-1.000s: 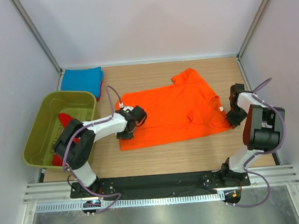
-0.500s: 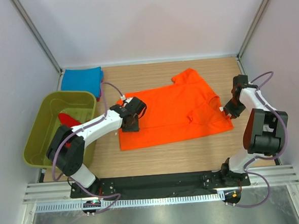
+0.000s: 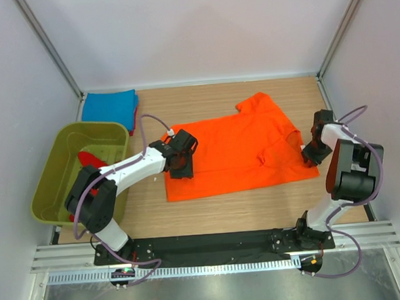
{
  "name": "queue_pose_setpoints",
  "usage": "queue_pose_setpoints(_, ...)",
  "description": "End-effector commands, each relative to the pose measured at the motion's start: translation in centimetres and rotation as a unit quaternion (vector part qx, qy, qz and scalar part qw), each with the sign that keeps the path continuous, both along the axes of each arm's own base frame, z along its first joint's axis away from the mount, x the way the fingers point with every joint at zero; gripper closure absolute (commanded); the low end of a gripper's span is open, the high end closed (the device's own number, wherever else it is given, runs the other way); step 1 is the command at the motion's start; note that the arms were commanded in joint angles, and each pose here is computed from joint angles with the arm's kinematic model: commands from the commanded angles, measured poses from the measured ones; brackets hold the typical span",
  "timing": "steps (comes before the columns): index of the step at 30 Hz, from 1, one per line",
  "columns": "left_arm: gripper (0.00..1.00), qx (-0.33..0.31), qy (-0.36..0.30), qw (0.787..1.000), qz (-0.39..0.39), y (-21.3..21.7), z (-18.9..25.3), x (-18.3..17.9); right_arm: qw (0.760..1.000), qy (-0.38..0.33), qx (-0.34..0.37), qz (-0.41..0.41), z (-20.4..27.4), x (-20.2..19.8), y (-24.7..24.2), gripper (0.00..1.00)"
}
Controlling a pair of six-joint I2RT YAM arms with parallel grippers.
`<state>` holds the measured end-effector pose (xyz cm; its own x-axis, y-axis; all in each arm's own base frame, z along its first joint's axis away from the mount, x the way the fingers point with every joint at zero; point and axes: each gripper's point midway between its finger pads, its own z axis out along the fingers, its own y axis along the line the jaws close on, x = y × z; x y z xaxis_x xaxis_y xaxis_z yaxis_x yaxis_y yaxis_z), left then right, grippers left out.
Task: Fold and stack the t-shirts
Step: Fold the tshirt
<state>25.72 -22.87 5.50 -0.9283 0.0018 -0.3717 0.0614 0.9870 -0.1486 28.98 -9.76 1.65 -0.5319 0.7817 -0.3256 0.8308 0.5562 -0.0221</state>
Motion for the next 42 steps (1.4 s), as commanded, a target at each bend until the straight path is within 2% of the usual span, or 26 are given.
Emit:
queue_pose_setpoints(1,0.59,-0.027,-0.029,0.999,-0.004,-0.6,1.9,0.6,0.997,0.034,-0.052,-0.048,0.1,-3.7,-2.3,0.66)
queue_pose_setpoints(5,0.57,-0.029,-0.059,0.998,-0.008,-0.5,3.8,1.7,0.996,0.022,-0.062,-0.061,1.6,-4.5,-2.6,0.65)
queue_pose_setpoints(7,0.55,-0.027,-0.062,0.998,-0.013,-0.4,4.6,2.1,0.998,-0.008,-0.05,-0.041,3.3,-3.2,-2.2,0.64)
queue_pose_setpoints(8,0.54,-0.028,-0.075,0.997,-0.014,-0.2,5.8,3.6,0.998,-0.021,-0.044,-0.031,4.1,-2.6,-2.1,0.63)
queue_pose_setpoints(10,0.53,-0.022,-0.078,0.997,-0.004,0.8,6.7,5.0,0.997,-0.075,-0.02,0.023,6.8,0.0,-1.2,0.61)
queue_pose_setpoints(15,0.51,-0.07,-0.104,0.99,0.059,3.9,10.2,11.6,0.972,-0.217,0.006,0.092,12.6,6.3,0.8,0.54)
queue_pose_setpoints(21,0.52,-0.067,-0.129,0.987,0.062,4.1,12.1,16.8,0.934,-0.274,0.054,0.223,13.7,14.2,5.1,0.5)
queue_pose_setpoints(23,0.51,-0.035,-0.101,0.992,0.065,4.3,9.6,17.6,0.931,-0.268,0.057,0.241,13.6,15.5,5.1,0.5)
queue_pose_setpoints(25,0.52,-0.007,-0.069,0.995,0.075,4.9,7.9,17.9,0.917,-0.278,0.083,0.274,13.7,17.4,5.9,0.49)
queue_pose_setpoints(30,0.47,-0.016,-0.026,0.997,0.073,3.8,4.2,18.5,0.902,-0.3,0.081,0.299,13.7,20.9,6.3,0.45)
queue_pose_setpoints(31,0.47,-0.009,-0.015,0.997,0.071,4.0,3.7,18.4,0.899,-0.292,0.088,0.315,12.2,21.7,6.4,0.42)
queue_pose_setpoints(33,0.45,0.008,-0.004,0.998,0.064,4.1,2.7,19.0,0.882,-0.313,0.086,0.342,12.8,23.7,6.4,0.3)
queue_pose_setpoints(34,0.45,0.012,0.001,0.998,0.062,4.1,2.3,19.0,0.876,-0.315,0.089,0.354,12.6,24.1,6.3,0.29)
queue_pose_setpoints(35,0.44,0.015,0.004,0.998,0.06,4.1,1.9,19.1,0.879,-0.302,0.094,0.356,11.0,24.5,6.1,0.29)
queue_pose_setpoints(37,0.43,0.014,0.002,0.998,0.06,4.1,1.7,19.4,0.879,-0.299,0.082,0.361,11.0,25.7,5.5,0.29)
queue_pose_setpoints(38,0.43,0.011,0.001,0.998,0.059,4.0,1.6,19.5,0.884,-0.279,0.09,0.364,9.1,25.8,5.3,0.29)
queue_pose_setpoints(42,0.42,0.028,0.022,0.998,0.047,4.3,0.3,18.9,0.868,-0.282,0.106,0.395,7.6,27.6,5.3,0.27)
